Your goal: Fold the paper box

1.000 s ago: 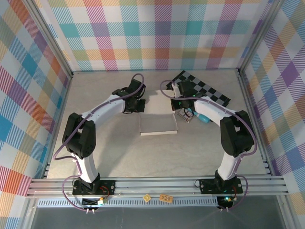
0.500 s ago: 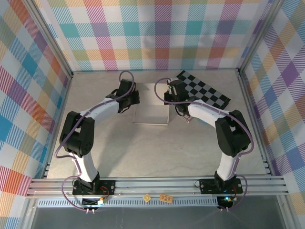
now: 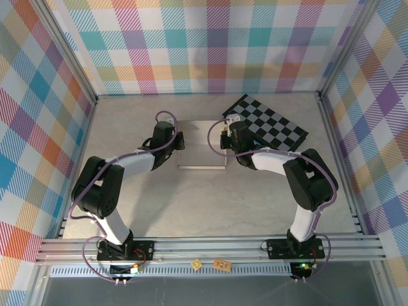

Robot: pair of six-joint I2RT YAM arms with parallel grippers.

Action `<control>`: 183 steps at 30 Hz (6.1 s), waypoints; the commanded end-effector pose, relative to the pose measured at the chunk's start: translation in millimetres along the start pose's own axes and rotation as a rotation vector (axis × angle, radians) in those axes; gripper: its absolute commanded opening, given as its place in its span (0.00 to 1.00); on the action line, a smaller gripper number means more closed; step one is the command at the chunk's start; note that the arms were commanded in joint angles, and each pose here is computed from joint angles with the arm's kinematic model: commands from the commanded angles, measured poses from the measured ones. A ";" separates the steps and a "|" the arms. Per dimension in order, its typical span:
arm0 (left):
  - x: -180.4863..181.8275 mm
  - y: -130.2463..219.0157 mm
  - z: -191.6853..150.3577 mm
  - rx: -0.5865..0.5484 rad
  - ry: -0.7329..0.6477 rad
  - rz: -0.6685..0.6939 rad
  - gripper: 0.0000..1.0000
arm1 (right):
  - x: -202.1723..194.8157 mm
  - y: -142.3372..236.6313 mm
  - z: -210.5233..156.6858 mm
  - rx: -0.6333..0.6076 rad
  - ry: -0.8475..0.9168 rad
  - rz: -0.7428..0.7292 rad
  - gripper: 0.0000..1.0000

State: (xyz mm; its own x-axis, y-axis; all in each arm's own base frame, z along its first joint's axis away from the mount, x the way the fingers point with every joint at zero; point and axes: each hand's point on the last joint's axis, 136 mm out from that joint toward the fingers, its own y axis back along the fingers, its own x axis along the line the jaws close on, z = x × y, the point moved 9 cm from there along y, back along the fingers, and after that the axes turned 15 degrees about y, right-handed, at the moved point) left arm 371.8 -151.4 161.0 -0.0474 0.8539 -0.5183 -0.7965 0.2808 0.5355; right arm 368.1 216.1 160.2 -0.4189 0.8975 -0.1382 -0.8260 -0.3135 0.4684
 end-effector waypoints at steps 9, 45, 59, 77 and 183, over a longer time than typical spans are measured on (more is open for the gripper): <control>-7.5 19.4 -25.5 -0.089 -0.054 -0.105 0.00 | 7.2 9.0 -21.0 -0.028 0.057 -0.032 0.00; -3.5 22.5 -78.2 -0.046 -0.275 -0.041 0.00 | -4.7 145.0 -7.8 0.151 -0.356 0.118 0.62; -8.0 20.0 -88.0 -0.004 -0.305 -0.024 0.00 | -51.4 191.0 83.5 0.292 -0.730 0.048 0.72; -10.9 18.2 -97.8 0.036 -0.329 -0.011 0.00 | -75.5 66.1 39.7 0.853 -1.095 0.252 0.59; -46.2 52.9 80.5 0.487 0.138 0.020 0.43 | -38.1 131.4 -2.9 0.817 -0.846 -0.071 0.53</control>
State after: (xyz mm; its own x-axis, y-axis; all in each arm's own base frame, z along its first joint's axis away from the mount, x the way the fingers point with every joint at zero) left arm 385.9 -145.0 254.3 -0.3482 0.6959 -0.6280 -0.4231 0.4811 0.7678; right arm 281.8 157.5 199.9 0.3992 0.8259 0.3982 -0.1759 -0.3573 0.9173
